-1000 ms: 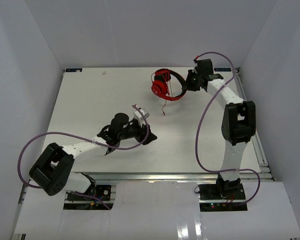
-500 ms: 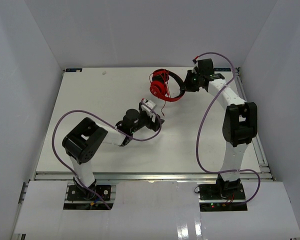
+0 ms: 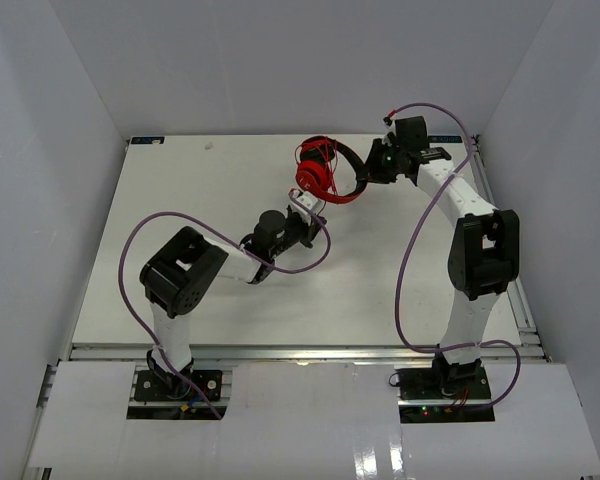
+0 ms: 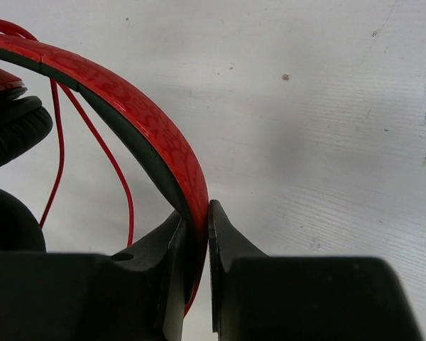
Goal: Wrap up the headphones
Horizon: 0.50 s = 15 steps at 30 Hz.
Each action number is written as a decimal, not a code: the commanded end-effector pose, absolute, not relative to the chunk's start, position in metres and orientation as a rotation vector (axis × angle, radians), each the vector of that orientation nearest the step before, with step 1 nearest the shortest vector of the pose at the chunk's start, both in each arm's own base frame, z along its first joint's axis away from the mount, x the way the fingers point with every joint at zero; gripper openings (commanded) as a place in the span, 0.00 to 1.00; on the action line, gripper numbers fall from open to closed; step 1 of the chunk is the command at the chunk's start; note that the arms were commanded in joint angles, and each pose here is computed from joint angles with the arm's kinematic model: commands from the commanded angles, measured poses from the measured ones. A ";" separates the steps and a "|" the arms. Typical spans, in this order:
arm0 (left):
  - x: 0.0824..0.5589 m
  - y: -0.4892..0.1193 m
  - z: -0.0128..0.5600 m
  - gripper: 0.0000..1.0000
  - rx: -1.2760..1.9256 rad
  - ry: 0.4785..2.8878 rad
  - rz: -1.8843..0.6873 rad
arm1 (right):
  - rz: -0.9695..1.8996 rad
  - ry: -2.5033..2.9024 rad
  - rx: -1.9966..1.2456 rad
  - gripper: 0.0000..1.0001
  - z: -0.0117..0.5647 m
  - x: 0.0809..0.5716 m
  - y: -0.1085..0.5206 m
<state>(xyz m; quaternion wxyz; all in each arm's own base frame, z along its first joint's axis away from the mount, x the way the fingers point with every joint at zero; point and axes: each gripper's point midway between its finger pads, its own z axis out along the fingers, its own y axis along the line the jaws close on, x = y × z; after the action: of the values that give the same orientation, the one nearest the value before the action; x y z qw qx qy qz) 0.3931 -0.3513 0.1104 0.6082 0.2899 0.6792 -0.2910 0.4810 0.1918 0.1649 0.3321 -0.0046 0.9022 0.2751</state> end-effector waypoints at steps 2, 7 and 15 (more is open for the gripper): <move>0.397 -0.346 0.123 0.00 0.663 1.522 -0.657 | 0.786 2.250 -0.067 0.08 0.209 0.474 0.201; 0.400 -0.324 0.106 0.00 0.681 1.542 -0.600 | 0.768 2.249 -0.206 0.08 0.205 0.464 0.200; 0.420 -0.298 0.076 0.00 0.800 1.600 -0.435 | 0.646 2.326 -0.335 0.08 0.163 0.463 0.188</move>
<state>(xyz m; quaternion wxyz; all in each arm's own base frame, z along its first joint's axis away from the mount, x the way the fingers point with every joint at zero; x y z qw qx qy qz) 0.4104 -0.3087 0.0855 0.6104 0.3080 0.6920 -0.2317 0.4639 0.1868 0.1534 0.3283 -0.0845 0.9069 0.2501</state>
